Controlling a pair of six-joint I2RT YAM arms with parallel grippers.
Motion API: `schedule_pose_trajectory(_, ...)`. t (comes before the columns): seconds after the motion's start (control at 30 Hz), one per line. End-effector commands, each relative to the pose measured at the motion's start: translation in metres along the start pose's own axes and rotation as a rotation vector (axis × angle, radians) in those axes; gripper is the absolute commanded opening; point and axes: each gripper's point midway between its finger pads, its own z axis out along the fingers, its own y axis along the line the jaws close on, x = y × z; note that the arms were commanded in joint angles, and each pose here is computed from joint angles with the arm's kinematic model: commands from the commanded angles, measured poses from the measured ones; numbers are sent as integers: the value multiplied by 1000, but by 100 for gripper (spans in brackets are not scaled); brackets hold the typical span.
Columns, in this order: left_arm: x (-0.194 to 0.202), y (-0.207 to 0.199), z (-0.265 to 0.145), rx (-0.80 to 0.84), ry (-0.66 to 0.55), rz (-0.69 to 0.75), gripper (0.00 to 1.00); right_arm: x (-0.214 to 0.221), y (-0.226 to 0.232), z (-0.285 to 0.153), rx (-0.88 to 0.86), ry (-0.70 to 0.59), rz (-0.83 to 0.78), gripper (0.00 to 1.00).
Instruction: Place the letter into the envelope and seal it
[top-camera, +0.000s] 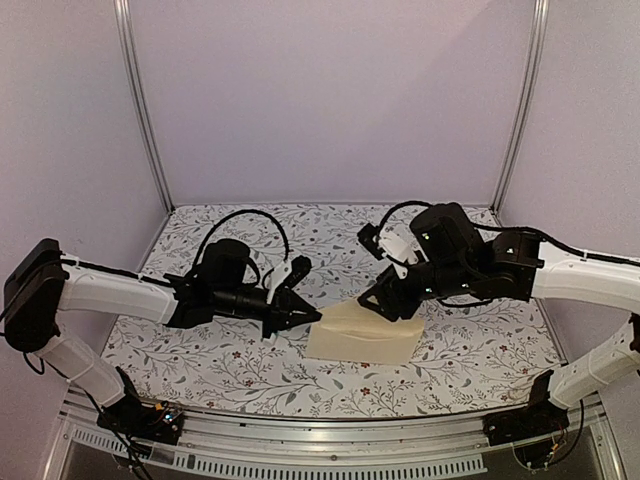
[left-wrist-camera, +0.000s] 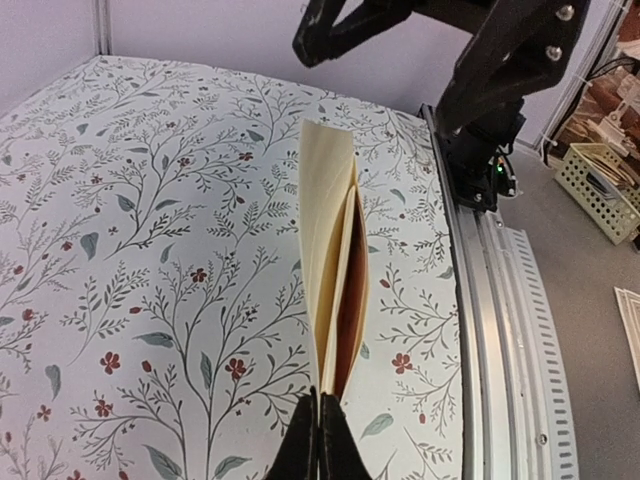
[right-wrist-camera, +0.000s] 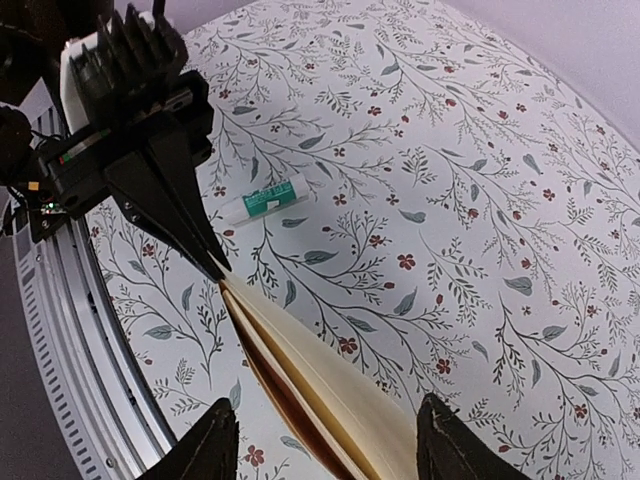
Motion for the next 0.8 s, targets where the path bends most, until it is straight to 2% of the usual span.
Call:
schedule_pose_trajectory(0.0, -8, -1, -2, 24, -17, 35, 0, -23, -18, -29, 112, -62, 38, 79)
schedule_pose_trajectory(0.2, -7, -6, -4, 45, -16, 46, 0, -34, -25, -52, 154, -92, 36, 99)
schedule_pose_trajectory(0.5, -10, -21, -11, 102, -38, 75, 0, -16, -19, -43, 114, -18, 5, 99)
schedule_pose_trajectory(0.77, -9, -23, -12, 111, -35, 84, 0, -14, -8, -38, 52, 14, -88, 99)
